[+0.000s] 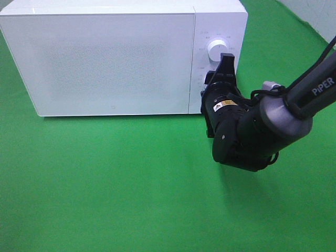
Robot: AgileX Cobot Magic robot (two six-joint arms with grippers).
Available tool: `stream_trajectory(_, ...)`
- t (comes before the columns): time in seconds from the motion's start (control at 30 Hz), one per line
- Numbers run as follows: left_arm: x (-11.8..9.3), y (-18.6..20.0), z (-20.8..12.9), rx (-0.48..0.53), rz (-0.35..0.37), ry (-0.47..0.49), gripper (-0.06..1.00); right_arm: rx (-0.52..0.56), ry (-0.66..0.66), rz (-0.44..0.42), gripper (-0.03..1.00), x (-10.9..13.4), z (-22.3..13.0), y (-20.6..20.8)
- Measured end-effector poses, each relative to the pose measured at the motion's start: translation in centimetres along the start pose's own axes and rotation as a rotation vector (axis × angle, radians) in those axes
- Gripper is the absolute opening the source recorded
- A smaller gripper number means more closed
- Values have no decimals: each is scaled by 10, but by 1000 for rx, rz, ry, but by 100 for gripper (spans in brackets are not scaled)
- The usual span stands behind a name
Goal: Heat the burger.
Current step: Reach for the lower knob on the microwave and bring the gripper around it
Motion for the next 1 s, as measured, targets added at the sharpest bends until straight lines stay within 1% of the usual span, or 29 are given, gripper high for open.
stream_trajectory(0.33,0,0,0,0,0,0,99,-24,61,-2,44,1,2,0)
stream_trajectory(0.43,0,0,0,0,0,0,99,-29,91,-3,46,1,2,0)
stream_trajectory(0.53,0,0,0,0,0,0,99,-30,94,-4,47,1,2,0)
stream_trajectory(0.57,0,0,0,0,0,0,99,-29,100,-4,49,1,1,0)
stream_trajectory(0.6,0,0,0,0,0,0,99,-29,100,-4,49,1,1,0)
stream_trajectory(0.67,0,0,0,0,0,0,99,-24,112,3,56,2,-1,1)
stream_trajectory(0.7,0,0,0,0,0,0,99,-24,112,3,56,2,-1,1)
stream_trajectory(0.73,0,0,0,0,0,0,99,-24,113,10,60,3,-2,1)
stream_trajectory(0.77,0,0,0,0,0,0,99,-24,113,10,60,3,-2,1)
stream_trajectory(0.8,0,0,0,0,0,0,99,-22,117,19,63,5,-2,2)
stream_trajectory(1.0,0,0,0,0,0,0,99,-6,143,38,68,5,-2,6)
Point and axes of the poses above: a point on each arm's last joint axis where the gripper is mounted, y pointing back along that axis away from the gripper, x along the wrist's bending axis when the last joint is at zero, z = x × y, the point moved 8 cm from there along -y, pointing out along that axis toward the gripper, and after that the axes turned 1 degree about -y, right-handed, at the moved point
